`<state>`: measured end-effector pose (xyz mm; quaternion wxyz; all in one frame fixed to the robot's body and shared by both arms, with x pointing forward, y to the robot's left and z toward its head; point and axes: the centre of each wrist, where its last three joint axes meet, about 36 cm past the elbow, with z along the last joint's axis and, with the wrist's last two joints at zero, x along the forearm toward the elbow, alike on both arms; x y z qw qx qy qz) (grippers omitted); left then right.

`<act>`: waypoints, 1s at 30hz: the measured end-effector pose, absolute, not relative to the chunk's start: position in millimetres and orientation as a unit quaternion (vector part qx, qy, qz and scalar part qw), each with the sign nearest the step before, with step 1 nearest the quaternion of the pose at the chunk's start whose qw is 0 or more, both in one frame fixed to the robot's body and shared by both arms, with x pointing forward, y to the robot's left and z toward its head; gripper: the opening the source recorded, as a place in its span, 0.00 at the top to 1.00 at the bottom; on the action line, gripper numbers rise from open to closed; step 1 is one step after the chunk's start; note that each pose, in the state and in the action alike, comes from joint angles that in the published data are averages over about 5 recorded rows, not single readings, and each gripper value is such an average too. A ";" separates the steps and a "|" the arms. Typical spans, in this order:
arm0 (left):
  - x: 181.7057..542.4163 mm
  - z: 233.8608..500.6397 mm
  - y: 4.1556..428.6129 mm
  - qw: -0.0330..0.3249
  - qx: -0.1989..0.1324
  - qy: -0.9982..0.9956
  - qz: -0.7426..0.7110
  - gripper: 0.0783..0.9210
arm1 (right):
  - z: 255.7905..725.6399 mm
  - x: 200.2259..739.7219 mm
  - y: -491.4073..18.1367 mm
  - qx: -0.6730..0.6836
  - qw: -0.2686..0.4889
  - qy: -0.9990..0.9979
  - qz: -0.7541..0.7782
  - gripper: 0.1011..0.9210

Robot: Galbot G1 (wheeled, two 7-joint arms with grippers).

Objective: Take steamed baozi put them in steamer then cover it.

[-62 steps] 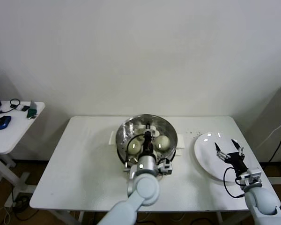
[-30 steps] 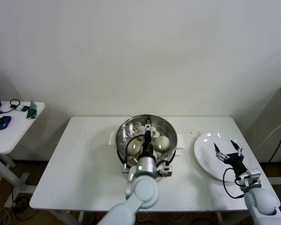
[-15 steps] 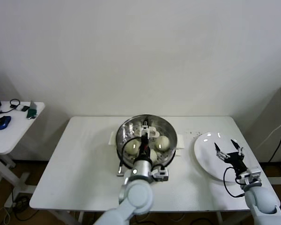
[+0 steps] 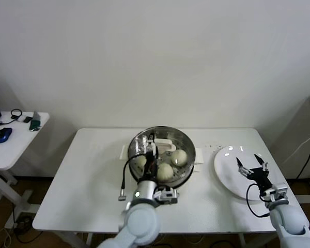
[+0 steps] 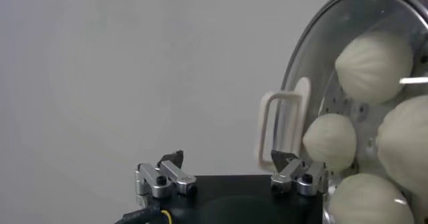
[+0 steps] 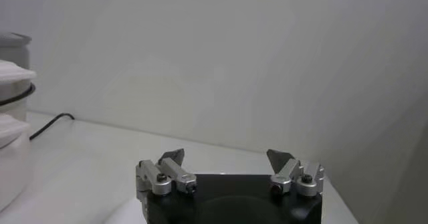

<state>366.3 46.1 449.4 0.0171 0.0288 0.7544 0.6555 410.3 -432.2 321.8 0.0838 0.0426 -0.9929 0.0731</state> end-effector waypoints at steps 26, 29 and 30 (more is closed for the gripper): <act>335.0 463.7 174.8 0.018 -0.016 0.897 0.440 0.12 | 326.3 404.8 -426.0 0.052 0.081 -0.993 0.073 0.12; 329.7 457.6 191.8 0.014 -0.011 0.922 0.386 0.12 | 326.3 402.8 -427.0 0.052 0.078 -0.993 0.072 0.12; 327.8 454.9 197.2 0.014 -0.011 0.930 0.367 0.12 | 326.2 402.1 -427.4 0.052 0.077 -0.993 0.071 0.12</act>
